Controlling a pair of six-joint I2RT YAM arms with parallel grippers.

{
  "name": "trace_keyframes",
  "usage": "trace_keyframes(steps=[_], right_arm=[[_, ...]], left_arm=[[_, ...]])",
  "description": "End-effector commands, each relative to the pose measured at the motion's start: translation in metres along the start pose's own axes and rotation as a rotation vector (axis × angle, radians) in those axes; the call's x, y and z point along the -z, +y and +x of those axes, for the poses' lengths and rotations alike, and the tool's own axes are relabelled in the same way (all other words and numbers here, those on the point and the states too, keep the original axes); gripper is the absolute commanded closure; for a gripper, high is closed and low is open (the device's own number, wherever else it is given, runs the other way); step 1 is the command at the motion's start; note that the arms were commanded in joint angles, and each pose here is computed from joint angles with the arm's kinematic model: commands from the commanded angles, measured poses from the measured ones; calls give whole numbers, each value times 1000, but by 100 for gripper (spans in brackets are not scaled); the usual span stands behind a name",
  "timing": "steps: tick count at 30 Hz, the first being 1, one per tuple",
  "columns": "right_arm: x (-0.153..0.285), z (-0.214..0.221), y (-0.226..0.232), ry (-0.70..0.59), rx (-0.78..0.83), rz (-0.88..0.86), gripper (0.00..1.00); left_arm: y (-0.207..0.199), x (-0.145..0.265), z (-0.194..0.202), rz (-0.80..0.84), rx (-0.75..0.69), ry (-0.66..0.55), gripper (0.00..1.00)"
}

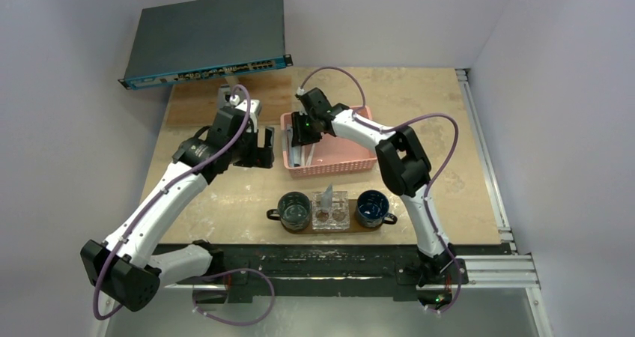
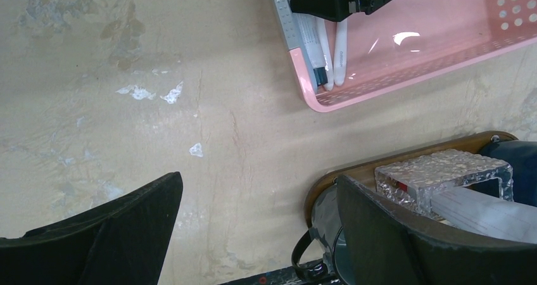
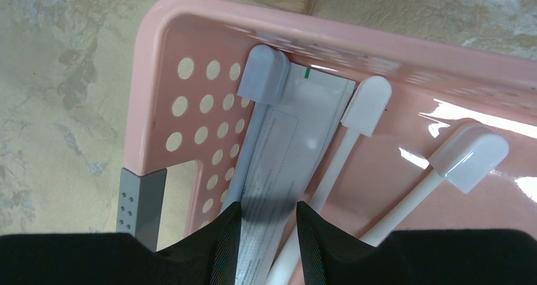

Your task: Prepare toiletry sets of a toothbrush and toothpaste on the tray

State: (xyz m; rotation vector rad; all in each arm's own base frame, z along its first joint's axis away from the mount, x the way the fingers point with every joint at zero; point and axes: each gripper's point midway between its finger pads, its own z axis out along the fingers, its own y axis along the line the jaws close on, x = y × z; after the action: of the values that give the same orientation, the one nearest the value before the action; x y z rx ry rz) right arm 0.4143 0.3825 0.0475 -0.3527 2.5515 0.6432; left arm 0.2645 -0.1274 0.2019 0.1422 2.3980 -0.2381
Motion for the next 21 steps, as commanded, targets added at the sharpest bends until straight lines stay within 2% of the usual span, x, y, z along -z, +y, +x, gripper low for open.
trace_keyframes(steps=[1,15,18,21], right_arm=[[-2,-12,12,-24,-12,-54,60],[-25,22,-16,63,-13,26,58],[-27,27,-18,75,-13,25,65],[-26,31,-18,83,-9,21,79]], left_arm=[[0,-2,-10,10,-6,-35,9],[0,-4,-8,14,-6,-22,9],[-1,-4,-8,16,-4,-19,9],[-1,-4,-8,16,-4,-20,9]])
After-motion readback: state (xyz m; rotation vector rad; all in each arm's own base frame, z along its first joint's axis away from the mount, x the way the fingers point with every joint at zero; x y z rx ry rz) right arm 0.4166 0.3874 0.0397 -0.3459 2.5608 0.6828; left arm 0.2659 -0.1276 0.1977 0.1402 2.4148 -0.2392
